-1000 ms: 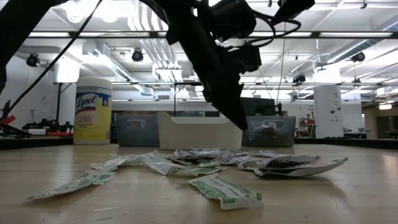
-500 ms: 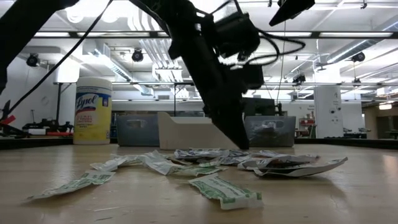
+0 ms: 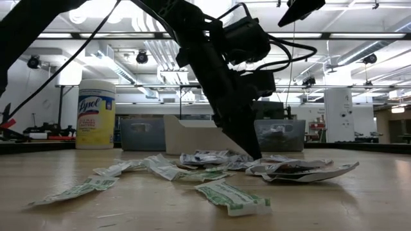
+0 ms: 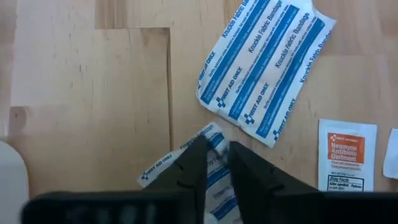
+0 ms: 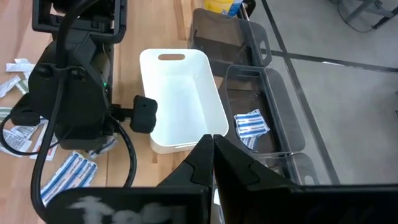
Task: Pick & Place First Aid Supplies
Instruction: Put the blue bandage pack into the middle black bin
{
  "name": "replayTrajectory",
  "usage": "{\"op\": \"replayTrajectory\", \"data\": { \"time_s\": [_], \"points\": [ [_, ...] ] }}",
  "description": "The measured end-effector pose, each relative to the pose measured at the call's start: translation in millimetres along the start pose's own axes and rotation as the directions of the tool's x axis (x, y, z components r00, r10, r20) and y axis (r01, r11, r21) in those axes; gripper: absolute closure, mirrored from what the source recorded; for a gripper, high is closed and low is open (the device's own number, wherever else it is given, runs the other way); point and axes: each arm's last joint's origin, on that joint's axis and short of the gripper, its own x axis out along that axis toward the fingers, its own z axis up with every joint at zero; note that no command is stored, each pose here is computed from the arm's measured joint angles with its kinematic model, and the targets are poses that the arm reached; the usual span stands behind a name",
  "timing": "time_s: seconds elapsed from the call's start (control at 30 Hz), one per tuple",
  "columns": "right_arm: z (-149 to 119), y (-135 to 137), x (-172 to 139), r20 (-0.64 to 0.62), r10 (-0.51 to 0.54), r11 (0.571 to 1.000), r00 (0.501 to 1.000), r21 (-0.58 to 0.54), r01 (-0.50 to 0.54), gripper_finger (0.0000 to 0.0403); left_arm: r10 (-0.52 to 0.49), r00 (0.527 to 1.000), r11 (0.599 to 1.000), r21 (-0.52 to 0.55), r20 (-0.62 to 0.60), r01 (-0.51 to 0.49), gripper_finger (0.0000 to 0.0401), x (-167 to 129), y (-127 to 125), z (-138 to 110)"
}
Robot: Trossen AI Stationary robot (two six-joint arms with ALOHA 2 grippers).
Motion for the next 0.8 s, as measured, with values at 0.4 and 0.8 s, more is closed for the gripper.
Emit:
{"op": "replayTrajectory", "data": {
  "time_s": [0.4,0.8],
  "points": [
    [0,0,0,0.000,0.000,1.000,1.000,0.000,0.000,0.0394,0.048,0.997,0.998,0.025,0.054,-0.049,0.0399,-25,0,12],
    [0,0,0,0.000,0.001,1.000,1.000,-0.016,-0.001,0.0394,-0.090,0.922,0.993,0.102,0.376,0.056,0.0401,-89,0,50]
  ]
}}
